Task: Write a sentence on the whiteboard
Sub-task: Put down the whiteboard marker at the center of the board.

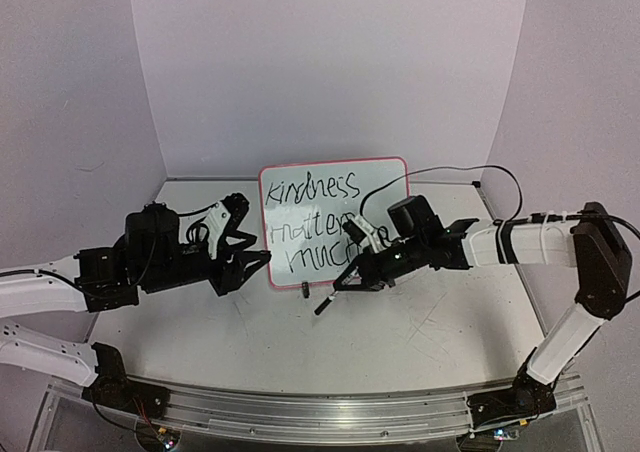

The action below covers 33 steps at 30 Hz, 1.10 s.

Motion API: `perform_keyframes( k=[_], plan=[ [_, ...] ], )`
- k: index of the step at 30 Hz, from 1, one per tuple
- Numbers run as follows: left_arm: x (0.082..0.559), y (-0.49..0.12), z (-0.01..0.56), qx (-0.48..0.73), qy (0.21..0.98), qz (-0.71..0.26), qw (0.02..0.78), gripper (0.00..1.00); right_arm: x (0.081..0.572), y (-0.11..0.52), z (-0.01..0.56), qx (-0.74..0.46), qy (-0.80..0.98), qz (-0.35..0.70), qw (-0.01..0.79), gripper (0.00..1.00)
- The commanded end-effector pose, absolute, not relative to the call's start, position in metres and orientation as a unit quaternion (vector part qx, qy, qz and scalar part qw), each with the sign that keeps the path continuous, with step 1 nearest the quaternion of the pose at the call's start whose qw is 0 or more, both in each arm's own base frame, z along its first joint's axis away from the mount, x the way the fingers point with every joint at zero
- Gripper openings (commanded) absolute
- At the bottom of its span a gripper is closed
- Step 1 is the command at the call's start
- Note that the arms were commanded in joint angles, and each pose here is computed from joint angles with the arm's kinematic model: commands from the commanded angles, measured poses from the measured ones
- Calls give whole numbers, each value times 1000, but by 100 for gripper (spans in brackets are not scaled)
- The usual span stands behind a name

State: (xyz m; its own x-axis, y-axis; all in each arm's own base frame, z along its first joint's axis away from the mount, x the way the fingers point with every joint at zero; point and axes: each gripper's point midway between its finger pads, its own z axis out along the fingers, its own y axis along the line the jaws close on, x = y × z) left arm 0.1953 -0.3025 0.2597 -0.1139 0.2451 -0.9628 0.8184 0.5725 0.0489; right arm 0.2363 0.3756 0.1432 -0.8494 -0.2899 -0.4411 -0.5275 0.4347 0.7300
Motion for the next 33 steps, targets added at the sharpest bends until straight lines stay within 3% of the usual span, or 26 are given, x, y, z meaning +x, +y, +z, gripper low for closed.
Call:
perform_keyframes(
  k=[1, 2, 3, 5, 12, 15, 23, 26, 28, 33],
  plan=[
    [199, -311, 247, 340, 724, -300, 520, 56, 199, 356, 144, -166, 839, 517, 13, 1],
    [198, -318, 240, 345, 726, -307, 510, 60, 199, 353, 149, -156, 840, 519, 17, 1],
    [198, -327, 231, 351, 731, -311, 496, 72, 203, 348, 148, -133, 848, 513, 19, 1],
    [201, -343, 209, 364, 748, -309, 461, 77, 209, 334, 137, -61, 865, 498, 6, 1],
    [197, -377, 199, 386, 746, -349, 416, 73, 200, 302, 70, 153, 884, 428, -106, 2],
    [197, -375, 208, 386, 739, -350, 426, 73, 197, 287, 54, 216, 885, 396, -113, 5],
    [199, -356, 232, 365, 727, -341, 471, 75, 212, 235, 19, 353, 894, 273, -43, 18],
    [199, -351, 243, 360, 720, -341, 486, 75, 222, 227, 14, 367, 897, 245, -18, 24],
    [200, -346, 251, 355, 715, -339, 498, 76, 231, 222, 14, 373, 898, 232, 6, 34],
    [207, -329, 277, 326, 705, -322, 542, 78, 247, 215, 30, 356, 905, 226, 59, 43]
  ],
)
